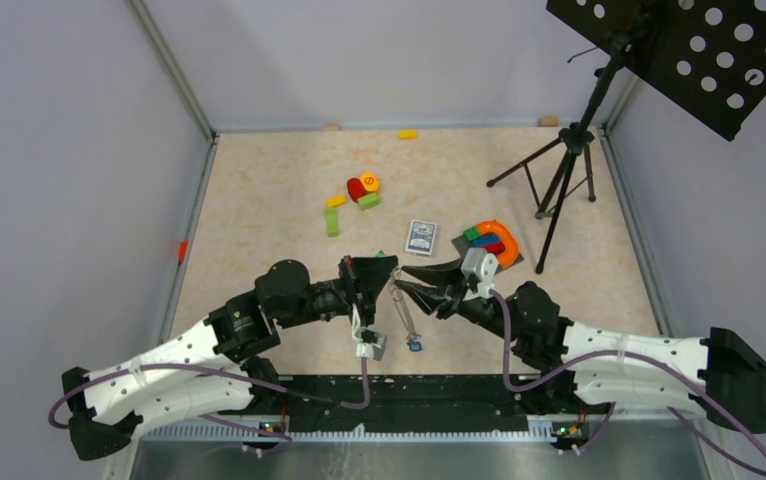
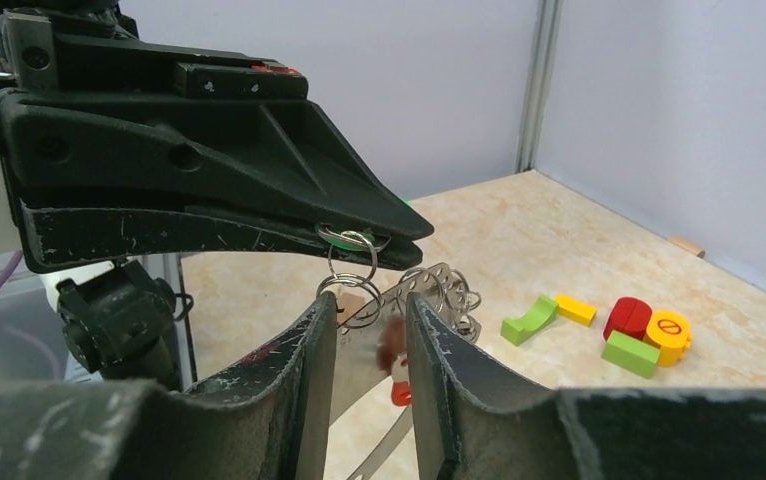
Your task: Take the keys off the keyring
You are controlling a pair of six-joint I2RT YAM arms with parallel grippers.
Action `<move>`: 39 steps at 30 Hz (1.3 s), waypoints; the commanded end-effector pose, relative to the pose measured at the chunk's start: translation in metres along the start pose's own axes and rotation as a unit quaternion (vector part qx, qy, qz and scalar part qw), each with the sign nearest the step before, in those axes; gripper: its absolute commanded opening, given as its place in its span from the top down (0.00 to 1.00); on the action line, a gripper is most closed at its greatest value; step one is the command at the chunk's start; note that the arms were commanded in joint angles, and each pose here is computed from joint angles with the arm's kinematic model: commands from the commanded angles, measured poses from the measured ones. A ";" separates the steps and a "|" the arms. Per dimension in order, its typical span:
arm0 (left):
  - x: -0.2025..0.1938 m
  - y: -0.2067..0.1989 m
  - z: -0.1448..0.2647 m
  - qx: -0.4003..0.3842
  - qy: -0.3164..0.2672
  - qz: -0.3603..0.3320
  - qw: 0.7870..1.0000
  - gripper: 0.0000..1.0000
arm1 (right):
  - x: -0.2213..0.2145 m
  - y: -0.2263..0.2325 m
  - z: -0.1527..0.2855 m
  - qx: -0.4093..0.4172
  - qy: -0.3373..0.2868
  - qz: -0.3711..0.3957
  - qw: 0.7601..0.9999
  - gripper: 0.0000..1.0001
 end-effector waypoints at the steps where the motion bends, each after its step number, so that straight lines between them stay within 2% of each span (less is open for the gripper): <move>1: 0.003 0.021 0.003 0.046 -0.008 0.000 0.999 1.00 | 0.014 0.004 -0.008 0.006 -0.034 -0.001 0.999 0.69; 9: 0.004 0.021 0.005 0.048 -0.009 0.001 0.999 1.00 | 0.018 0.007 -0.011 0.017 -0.052 -0.004 0.999 0.73; 13: 0.003 0.021 0.005 0.048 -0.008 0.001 0.999 1.00 | 0.017 0.008 -0.012 0.019 -0.048 -0.003 0.999 0.81; 19: 0.002 0.022 0.006 0.049 -0.004 -0.001 0.999 1.00 | 0.013 0.007 -0.011 0.013 -0.037 -0.014 0.999 1.00; 29: 0.001 0.025 0.011 0.057 0.005 -0.005 0.998 1.00 | 0.007 -0.002 -0.010 -0.036 -0.028 -0.053 0.998 1.00; 39: 0.001 0.022 0.009 0.052 0.004 -0.004 0.999 1.00 | 0.015 -0.012 -0.012 -0.098 -0.064 -0.126 0.985 1.00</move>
Point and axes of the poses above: each gripper's point midway between its finger pads, its own z axis back along the fingers, its own y axis along the line the jaws close on, x = y × z, the point moved 6 cm from there along z, back along the fingers, and after that the axes turned 10 degrees about -z, right-handed, at the moved point
